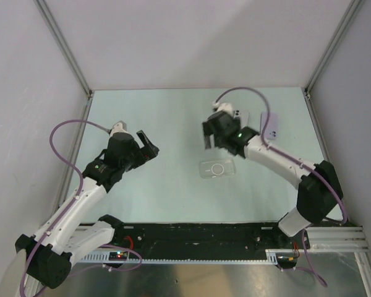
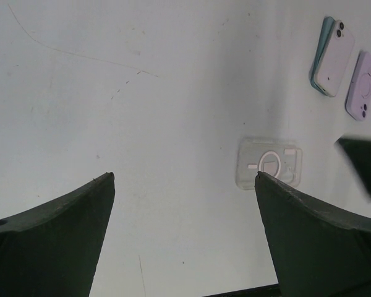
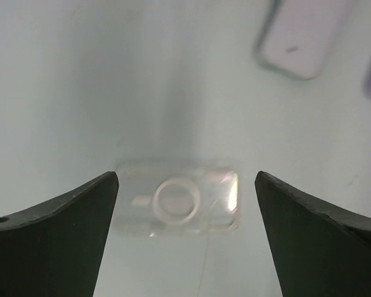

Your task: Put the phone into the phone case

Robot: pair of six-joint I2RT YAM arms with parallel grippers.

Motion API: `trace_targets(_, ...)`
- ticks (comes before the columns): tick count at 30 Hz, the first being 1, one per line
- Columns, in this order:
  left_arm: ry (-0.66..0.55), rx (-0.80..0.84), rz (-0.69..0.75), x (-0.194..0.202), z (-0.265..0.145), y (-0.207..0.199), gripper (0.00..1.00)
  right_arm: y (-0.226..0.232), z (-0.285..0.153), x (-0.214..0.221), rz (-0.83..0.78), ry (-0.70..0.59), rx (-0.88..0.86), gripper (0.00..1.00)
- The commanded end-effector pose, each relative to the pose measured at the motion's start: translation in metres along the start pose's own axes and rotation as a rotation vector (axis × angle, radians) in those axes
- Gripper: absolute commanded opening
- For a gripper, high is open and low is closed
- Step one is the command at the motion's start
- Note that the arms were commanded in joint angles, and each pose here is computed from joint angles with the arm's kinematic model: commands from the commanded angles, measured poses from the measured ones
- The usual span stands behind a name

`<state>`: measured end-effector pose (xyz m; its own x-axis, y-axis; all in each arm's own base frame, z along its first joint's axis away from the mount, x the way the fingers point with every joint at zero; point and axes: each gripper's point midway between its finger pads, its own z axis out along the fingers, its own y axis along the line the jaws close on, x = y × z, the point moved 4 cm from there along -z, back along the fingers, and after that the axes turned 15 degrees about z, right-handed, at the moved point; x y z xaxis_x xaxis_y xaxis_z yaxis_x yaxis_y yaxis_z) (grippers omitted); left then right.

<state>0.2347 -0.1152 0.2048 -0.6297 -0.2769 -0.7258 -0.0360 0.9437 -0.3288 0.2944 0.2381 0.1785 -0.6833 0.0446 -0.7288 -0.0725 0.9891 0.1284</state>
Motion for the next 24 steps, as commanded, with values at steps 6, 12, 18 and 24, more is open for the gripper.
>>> trace_targets(6,-0.006,0.029,0.008,-0.003,-0.002,-0.003,0.98,-0.099,0.101,-0.095,0.427,-0.066,0.256,1.00)
trace_targets(12,0.005,0.044,0.026,-0.001,-0.002,-0.004,0.98,-0.129,0.160,-0.116,0.474,-0.039,0.290,0.99)
trace_targets(18,0.017,0.051,0.031,-0.001,0.000,-0.006,0.98,-0.142,0.195,-0.121,0.476,0.009,0.307,0.99)
trace_targets(24,0.015,0.056,0.034,-0.004,0.000,-0.008,0.98,-0.153,0.208,-0.118,0.472,0.044,0.307,0.99)
